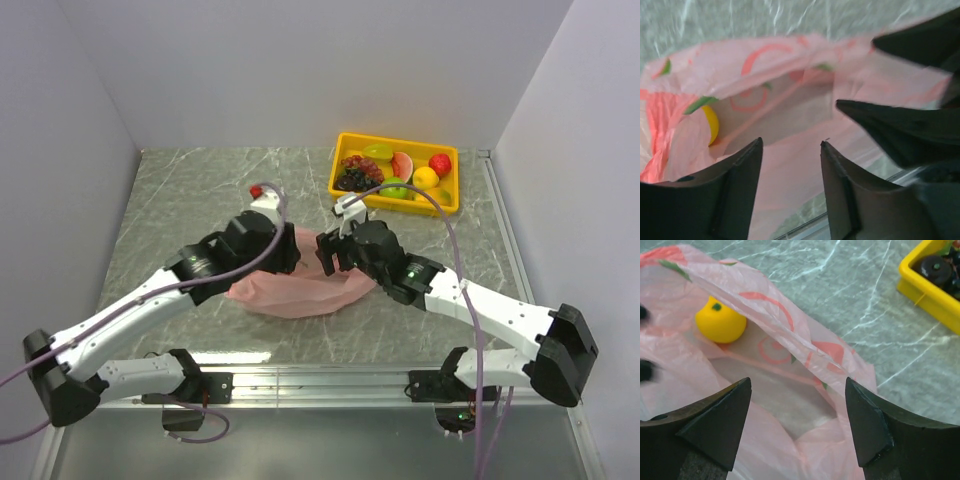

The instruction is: Untie the knot of the plastic bag and take out the fruit

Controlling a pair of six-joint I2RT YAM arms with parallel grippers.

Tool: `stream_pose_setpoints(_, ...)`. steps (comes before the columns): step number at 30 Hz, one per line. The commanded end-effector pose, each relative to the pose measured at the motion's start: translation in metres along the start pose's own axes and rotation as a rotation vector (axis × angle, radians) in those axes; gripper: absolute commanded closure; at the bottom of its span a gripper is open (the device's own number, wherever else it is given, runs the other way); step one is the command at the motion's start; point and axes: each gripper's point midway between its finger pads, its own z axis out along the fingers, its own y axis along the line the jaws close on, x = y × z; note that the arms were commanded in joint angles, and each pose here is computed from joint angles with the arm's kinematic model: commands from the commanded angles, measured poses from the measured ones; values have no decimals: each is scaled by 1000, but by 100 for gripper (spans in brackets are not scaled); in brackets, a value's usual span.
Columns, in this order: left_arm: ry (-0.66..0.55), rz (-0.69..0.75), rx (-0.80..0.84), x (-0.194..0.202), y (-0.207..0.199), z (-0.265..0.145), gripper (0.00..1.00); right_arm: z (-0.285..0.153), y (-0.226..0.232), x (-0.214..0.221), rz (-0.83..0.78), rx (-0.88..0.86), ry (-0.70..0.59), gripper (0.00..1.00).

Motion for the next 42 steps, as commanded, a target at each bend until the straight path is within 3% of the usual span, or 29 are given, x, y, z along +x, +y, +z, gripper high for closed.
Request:
stream_pose_setpoints(1,17,22,6,18,3,16,46,9,7,-26,-27,-102,-56,18)
stream_pose_setpoints(4,33,-28,-23,47,13,39,50,23,2,-15,-18,-91,-13,18)
stream_pose_setpoints(8,45,-125,-206,86,54,58,53,39,6,2,11,-101,17,19)
stream_pose_setpoints(13,90,-325,-482,134,108,32,62,45,9,32,49,-100,69,20)
stream_pose_setpoints(18,-67,-544,-410,140,121,11,58,52,24,56,62,-117,115,20)
stream_pose_setpoints(22,-111,-611,-441,144,136,4,53,54,33,64,75,-140,144,19)
stream_pose_setpoints(27,-159,-543,-457,114,136,-12,35,37,51,47,25,-209,128,20)
stream_pose_setpoints(29,-198,-524,-451,86,129,-21,19,32,56,36,28,-220,107,20)
stream_pose_setpoints(34,-146,-363,-501,41,115,-34,15,24,63,24,43,-252,77,20)
stream_pose_setpoints(42,-68,-156,-584,35,123,-20,5,26,68,30,66,-276,87,20)
